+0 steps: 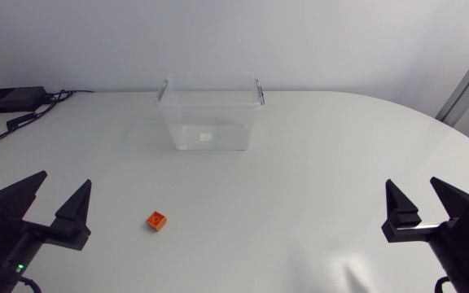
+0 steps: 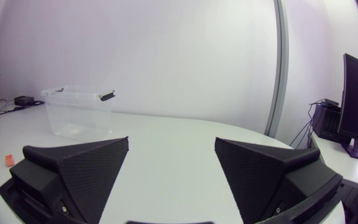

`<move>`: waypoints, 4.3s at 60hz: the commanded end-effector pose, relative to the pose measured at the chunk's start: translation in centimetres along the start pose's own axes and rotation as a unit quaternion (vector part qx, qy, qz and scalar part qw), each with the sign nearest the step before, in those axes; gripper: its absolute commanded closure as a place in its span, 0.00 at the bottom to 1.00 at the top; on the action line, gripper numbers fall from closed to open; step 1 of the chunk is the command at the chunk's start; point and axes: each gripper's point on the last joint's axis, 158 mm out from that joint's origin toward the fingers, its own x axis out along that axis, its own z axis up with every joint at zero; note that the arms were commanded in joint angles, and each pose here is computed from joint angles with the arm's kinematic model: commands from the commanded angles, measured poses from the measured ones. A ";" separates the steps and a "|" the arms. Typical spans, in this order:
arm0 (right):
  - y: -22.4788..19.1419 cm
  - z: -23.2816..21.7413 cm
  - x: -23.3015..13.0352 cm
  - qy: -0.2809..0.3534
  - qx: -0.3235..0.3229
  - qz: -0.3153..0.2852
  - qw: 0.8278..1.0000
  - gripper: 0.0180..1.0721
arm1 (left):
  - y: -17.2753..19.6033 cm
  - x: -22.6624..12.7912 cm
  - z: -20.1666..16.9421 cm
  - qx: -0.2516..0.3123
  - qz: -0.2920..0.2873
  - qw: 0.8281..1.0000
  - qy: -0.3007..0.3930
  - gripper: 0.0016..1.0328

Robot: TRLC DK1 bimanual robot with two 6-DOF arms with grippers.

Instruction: Place the duplo bricks in the container

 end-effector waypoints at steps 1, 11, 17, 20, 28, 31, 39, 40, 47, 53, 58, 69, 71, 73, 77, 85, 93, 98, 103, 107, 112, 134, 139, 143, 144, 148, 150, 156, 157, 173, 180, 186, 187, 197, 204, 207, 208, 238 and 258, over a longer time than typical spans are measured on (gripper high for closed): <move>0.0 -0.5 0.1 0.000 -0.010 0.001 1.000 0.05 | 0.0 -0.4 3.1 0.016 -0.005 1.000 -0.026 0.04; 0.0 -0.5 0.1 0.000 -0.010 0.001 1.000 0.05 | -1.1 1.5 4.3 0.010 -0.048 0.996 0.071 0.04; 0.0 -0.5 0.1 0.000 -0.009 0.001 1.000 0.05 | -2.1 3.7 2.4 0.005 -0.079 0.977 0.199 0.04; 0.0 -0.5 0.1 0.000 -0.010 0.001 1.000 0.05 | -2.5 4.2 1.7 0.006 -0.090 0.968 0.234 0.04; 0.0 -0.5 0.1 0.000 -0.009 0.001 1.000 0.05 | -5.8 4.6 -1.8 0.020 -0.145 0.933 0.329 0.04; 0.0 -0.5 0.1 0.000 -0.010 0.001 1.000 0.05 | -7.1 4.2 -3.4 0.030 -0.167 0.915 0.365 0.04; 0.0 -0.5 0.1 0.000 -0.009 0.001 1.000 0.05 | -8.8 3.8 -6.9 0.046 -0.190 0.882 0.428 0.04; 0.0 -0.5 0.1 0.000 -0.010 0.001 1.000 0.05 | -8.8 3.8 -7.6 0.049 -0.189 0.877 0.439 0.04; 0.0 -0.5 0.1 0.000 -0.010 0.001 1.000 0.05 | -9.3 3.2 -10.5 0.070 -0.191 0.853 0.481 0.07; 0.0 -0.5 0.1 0.000 -0.010 0.001 1.000 0.05 | -10.1 2.4 -12.5 0.084 -0.203 0.833 0.507 0.07; 0.0 -0.5 0.1 0.000 -0.010 0.001 1.000 0.05 | -10.6 2.3 -14.3 0.091 -0.207 0.820 0.525 0.07; 0.0 -0.5 0.1 0.000 -0.010 0.001 1.000 0.05 | -10.8 2.7 -16.6 0.097 -0.202 0.806 0.547 0.05; 0.0 -0.5 0.1 0.000 -0.009 0.001 1.000 0.05 | -10.8 2.8 -16.9 0.099 -0.202 0.806 0.548 0.05; 0.0 -0.5 0.1 0.000 -0.009 0.001 1.000 0.05 | -10.9 2.9 -17.2 0.099 -0.202 0.804 0.551 0.06; 0.0 -0.5 0.1 0.000 -0.010 0.001 1.000 0.05 | -10.8 3.2 -17.6 0.105 -0.204 0.800 0.555 0.06; 0.0 -0.5 0.1 0.000 -0.010 0.001 1.000 0.05 | -10.8 3.8 -18.5 0.107 -0.203 0.795 0.562 0.07; 0.0 -0.5 0.1 0.000 -0.009 0.001 1.000 0.05 | -11.0 4.3 -19.0 0.106 -0.203 0.792 0.565 0.14; 0.0 -0.5 0.1 0.000 -0.010 0.001 1.000 0.05 | -10.8 4.8 -19.0 0.103 -0.199 0.794 0.566 0.22; 0.0 -0.5 0.1 0.000 -0.010 0.001 1.000 0.05 | -10.5 5.2 -19.2 0.099 -0.194 0.793 0.569 0.31; 0.0 -0.5 0.1 0.000 -0.009 0.001 1.000 0.05 | -10.4 5.3 -19.3 0.098 -0.192 0.792 0.571 0.43; 0.0 -0.5 0.1 0.000 -0.010 0.001 1.000 0.05 | -10.4 5.4 -19.3 0.096 -0.191 0.794 0.569 0.60; 0.0 -0.5 0.1 0.000 -0.009 0.001 1.000 0.05 | -10.3 5.9 -16.1 0.092 -0.191 0.829 0.518 0.77; 0.0 -0.5 0.1 0.000 -0.010 0.001 1.000 0.05 | -10.3 7.7 -11.4 0.088 -0.187 0.866 0.456 0.77; 0.0 -0.5 0.1 0.000 -0.010 0.001 1.000 0.05 | -9.9 9.3 -7.6 0.085 -0.178 0.888 0.414 0.78; 0.0 -0.5 0.1 0.000 -0.010 0.001 1.000 0.05 | -9.7 9.7 -6.9 0.086 -0.176 0.892 0.407 0.78; 0.0 -0.5 0.1 0.000 -0.009 0.001 1.000 0.05 | -9.1 11.4 -4.3 0.083 -0.166 0.903 0.388 0.78; 0.0 -0.5 0.1 0.000 -0.010 0.001 1.000 0.05 | -9.0 12.1 -3.3 0.082 -0.164 0.907 0.379 0.78; 0.0 -0.5 0.1 0.000 -0.010 0.001 1.000 0.05 | -8.6 14.7 -1.1 0.079 -0.155 0.916 0.360 0.78; 0.0 -0.5 0.1 0.000 -0.009 0.001 1.000 0.05 | -8.6 15.2 -0.7 0.079 -0.155 0.918 0.357 0.78; 0.0 -0.5 0.1 0.000 -0.010 0.001 1.000 0.05 | -8.5 23.0 2.1 0.066 -0.138 0.929 0.336 0.78; 0.0 -0.5 0.1 0.000 -0.009 0.001 1.000 0.05 | -8.5 27.2 4.1 0.060 -0.129 0.939 0.314 0.78; 0.0 -0.5 0.1 0.000 -0.009 0.001 1.000 0.05 | -7.5 29.6 5.9 0.027 -0.097 0.941 0.322 0.34; 0.0 -0.5 0.1 0.000 -0.010 0.001 1.000 0.05 | -7.5 29.7 6.1 0.025 -0.097 0.940 0.326 0.06; 0.0 -0.5 0.1 0.000 -0.010 0.001 1.000 0.05 | -6.9 26.8 4.4 0.038 -0.100 0.934 0.341 0.03; 0.0 -0.5 0.1 0.000 -0.009 0.001 1.000 0.05 | -5.2 25.2 4.2 0.035 -0.086 0.940 0.329 0.03; 0.0 -0.5 0.1 0.000 -0.010 0.001 1.000 0.05 | -4.4 24.4 4.4 0.032 -0.080 0.941 0.328 0.03; 0.0 -0.5 0.1 0.000 -0.010 0.001 1.000 0.05 | -4.2 24.1 4.4 0.032 -0.079 0.941 0.327 0.03; 0.0 -0.5 0.1 0.000 -0.010 0.001 1.000 0.05 | 0.6 9.6 8.7 0.051 -0.012 0.984 0.169 0.03; 0.0 -0.5 0.1 0.000 -0.007 0.001 1.000 0.05 | 0.0 2.9 5.0 0.031 -0.010 0.994 0.103 0.03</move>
